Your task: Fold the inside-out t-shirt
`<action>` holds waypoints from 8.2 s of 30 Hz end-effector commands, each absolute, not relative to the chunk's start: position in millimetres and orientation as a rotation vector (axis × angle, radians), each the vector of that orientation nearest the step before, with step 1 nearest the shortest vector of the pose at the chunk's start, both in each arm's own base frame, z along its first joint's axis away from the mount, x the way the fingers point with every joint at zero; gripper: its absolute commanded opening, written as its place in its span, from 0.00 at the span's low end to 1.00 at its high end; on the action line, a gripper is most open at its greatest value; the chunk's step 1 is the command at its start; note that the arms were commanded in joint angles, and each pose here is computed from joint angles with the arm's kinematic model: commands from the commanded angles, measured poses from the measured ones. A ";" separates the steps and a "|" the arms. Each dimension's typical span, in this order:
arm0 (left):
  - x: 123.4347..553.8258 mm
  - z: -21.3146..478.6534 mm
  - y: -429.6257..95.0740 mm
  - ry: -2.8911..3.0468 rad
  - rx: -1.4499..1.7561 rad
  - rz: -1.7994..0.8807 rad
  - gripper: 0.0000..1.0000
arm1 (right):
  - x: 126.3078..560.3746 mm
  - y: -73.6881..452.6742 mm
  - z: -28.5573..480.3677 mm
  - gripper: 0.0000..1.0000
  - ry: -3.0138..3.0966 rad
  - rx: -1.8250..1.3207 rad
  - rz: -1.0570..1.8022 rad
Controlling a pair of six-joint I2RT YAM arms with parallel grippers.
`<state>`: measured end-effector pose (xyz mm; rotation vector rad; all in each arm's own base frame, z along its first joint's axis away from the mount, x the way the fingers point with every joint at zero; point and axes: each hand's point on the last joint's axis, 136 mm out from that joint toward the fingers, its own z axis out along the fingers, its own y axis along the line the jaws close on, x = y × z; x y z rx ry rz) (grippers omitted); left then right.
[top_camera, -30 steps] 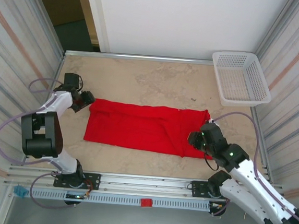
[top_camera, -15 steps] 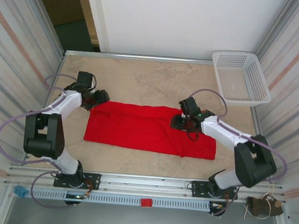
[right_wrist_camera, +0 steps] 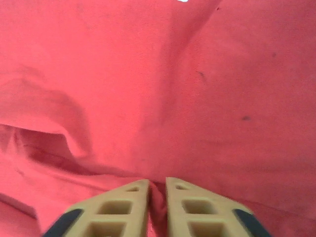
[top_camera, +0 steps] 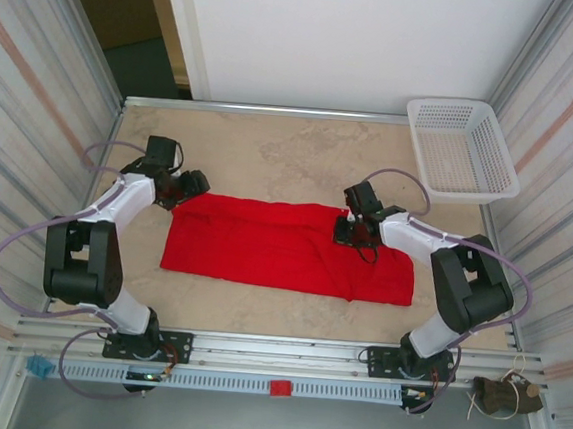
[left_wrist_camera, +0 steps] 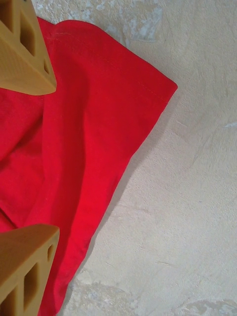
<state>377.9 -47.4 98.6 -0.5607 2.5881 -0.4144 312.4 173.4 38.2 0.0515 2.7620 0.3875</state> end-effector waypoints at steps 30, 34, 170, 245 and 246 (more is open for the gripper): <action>377.6 129.0 -41.8 2.522 -0.561 -0.429 0.70 | 245.0 245.4 147.7 0.46 2.599 -0.147 0.754; 381.1 117.6 -37.0 2.556 -0.564 -0.382 0.70 | 268.2 222.1 140.5 0.47 2.597 -0.011 0.717; 384.1 2.9 -52.9 2.703 -0.765 -0.397 0.35 | 227.1 87.0 46.8 0.30 2.716 0.636 0.466; 347.4 125.2 -291.9 2.510 -0.062 -0.900 0.53 | 299.3 63.5 112.4 0.62 2.534 0.688 0.719; 356.6 128.5 -272.2 2.500 -0.107 -0.885 0.53 | 305.8 76.9 113.6 0.57 2.535 0.651 0.746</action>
